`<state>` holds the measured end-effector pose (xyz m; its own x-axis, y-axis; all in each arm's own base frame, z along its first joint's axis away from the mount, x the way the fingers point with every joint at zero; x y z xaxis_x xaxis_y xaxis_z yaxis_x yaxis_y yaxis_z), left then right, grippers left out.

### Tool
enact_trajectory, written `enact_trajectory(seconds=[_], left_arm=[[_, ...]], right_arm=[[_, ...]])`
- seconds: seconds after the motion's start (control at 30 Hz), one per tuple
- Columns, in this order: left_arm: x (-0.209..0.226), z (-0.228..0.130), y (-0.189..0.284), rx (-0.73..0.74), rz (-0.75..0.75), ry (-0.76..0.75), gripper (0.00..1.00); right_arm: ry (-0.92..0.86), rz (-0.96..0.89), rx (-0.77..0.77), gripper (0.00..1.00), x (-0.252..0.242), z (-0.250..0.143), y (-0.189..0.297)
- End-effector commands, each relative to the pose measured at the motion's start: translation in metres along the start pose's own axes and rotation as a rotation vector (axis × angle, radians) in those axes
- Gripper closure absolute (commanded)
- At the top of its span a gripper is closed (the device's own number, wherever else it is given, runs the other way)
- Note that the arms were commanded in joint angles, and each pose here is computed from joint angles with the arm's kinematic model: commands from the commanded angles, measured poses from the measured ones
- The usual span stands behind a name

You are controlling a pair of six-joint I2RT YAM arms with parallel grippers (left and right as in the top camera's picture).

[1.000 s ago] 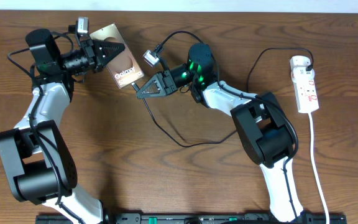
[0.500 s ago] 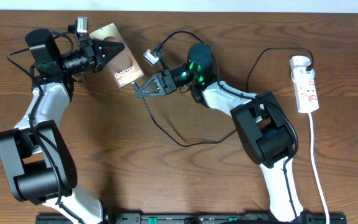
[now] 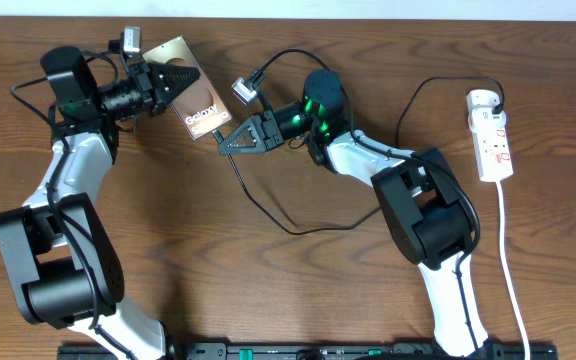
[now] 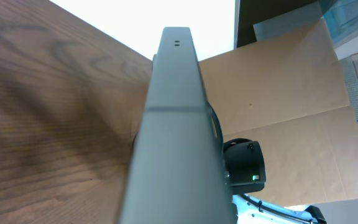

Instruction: Plug charger to phone and switch on socket

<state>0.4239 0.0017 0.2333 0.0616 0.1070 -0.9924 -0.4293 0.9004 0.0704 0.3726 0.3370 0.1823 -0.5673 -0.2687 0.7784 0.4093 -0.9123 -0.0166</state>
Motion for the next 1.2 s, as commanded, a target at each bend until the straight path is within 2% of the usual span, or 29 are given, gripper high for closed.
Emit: enact_trajectory(seconds=[0.0,0.27,0.43,0.47,0.57,0.67,1.0,1.17], left_arm=[[-0.012,-0.012,-0.006,0.114,-0.050,-0.023,0.93],[-0.012,-0.012,-0.006,0.114,-0.049,-0.024,0.92],[-0.011,-0.011,-0.006,0.097,-0.042,-0.024,0.92],[-0.011,-0.010,-0.006,0.093,-0.040,-0.024,0.93],[-0.011,-0.010,-0.006,0.087,-0.037,-0.024,0.93],[-0.011,-0.009,-0.006,0.083,-0.035,-0.024,0.93],[-0.009,-0.006,-0.006,0.056,-0.023,-0.021,0.93],[0.008,0.001,-0.005,-0.059,0.065,0.101,0.93]], right_arm=[[0.023,-0.096,-0.163,0.98,-0.006,0.022,0.020],[0.022,-0.092,-0.152,0.97,-0.006,0.021,0.024],[0.018,-0.073,-0.120,0.89,-0.004,0.018,0.023],[0.017,-0.071,-0.116,0.79,-0.004,0.018,0.023],[0.013,-0.069,-0.113,0.60,-0.004,0.017,0.023],[0.006,-0.065,-0.107,0.01,-0.003,0.017,0.023],[0.006,-0.051,-0.081,0.01,-0.002,0.014,0.023],[0.003,-0.049,-0.076,0.01,-0.002,0.014,0.025]])
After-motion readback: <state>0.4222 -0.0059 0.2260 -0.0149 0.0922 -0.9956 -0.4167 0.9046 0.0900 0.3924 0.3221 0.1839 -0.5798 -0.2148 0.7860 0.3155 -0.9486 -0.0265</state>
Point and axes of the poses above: each gripper's point midway between its finger pads, its own y axis back along the fingers, its own x axis along the line the jaws close on, z = x × y, the point moved 7 cm from there along y, back along the fingers, and after that the axes turned 15 degrees about y, right-handed, at the moved point
